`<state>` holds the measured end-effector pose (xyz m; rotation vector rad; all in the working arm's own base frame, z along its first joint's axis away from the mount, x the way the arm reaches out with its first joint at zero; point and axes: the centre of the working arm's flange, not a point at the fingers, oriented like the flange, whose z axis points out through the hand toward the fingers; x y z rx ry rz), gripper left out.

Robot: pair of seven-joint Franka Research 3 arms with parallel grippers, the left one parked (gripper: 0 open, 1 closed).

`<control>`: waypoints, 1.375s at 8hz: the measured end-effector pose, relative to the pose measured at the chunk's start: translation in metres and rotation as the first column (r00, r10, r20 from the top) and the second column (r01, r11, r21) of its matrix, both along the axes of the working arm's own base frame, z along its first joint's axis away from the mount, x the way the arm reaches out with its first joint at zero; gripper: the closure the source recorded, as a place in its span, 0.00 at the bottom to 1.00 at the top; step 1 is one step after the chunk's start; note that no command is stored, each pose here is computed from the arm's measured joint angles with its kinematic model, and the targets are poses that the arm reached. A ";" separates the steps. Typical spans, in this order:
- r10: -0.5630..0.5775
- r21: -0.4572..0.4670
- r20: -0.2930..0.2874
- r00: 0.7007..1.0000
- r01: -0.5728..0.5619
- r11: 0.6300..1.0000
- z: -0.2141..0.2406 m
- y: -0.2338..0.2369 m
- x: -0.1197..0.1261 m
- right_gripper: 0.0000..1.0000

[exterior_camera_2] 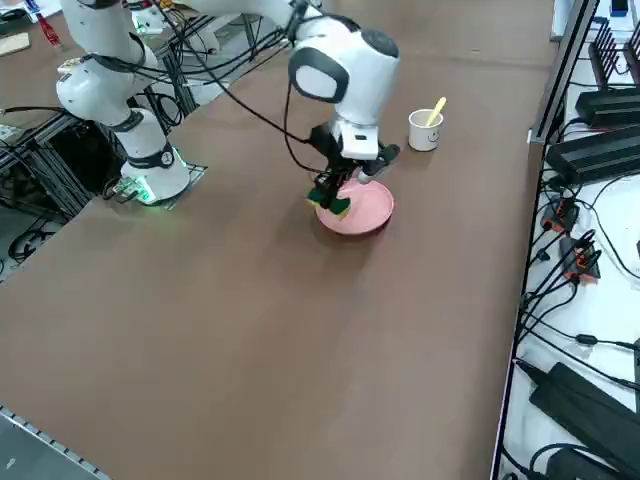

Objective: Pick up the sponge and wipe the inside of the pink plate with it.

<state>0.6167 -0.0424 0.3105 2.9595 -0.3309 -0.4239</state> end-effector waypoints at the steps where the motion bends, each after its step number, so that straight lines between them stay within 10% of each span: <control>1: 0.014 0.015 -0.002 1.000 -0.014 1.000 0.010 -0.031 -0.006 0.93; 7: 0.106 0.119 0.009 0.994 -0.106 0.987 -0.026 -0.174 -0.067 0.93; 11: 0.090 0.135 0.042 0.995 -0.095 0.986 -0.079 -0.189 -0.106 0.88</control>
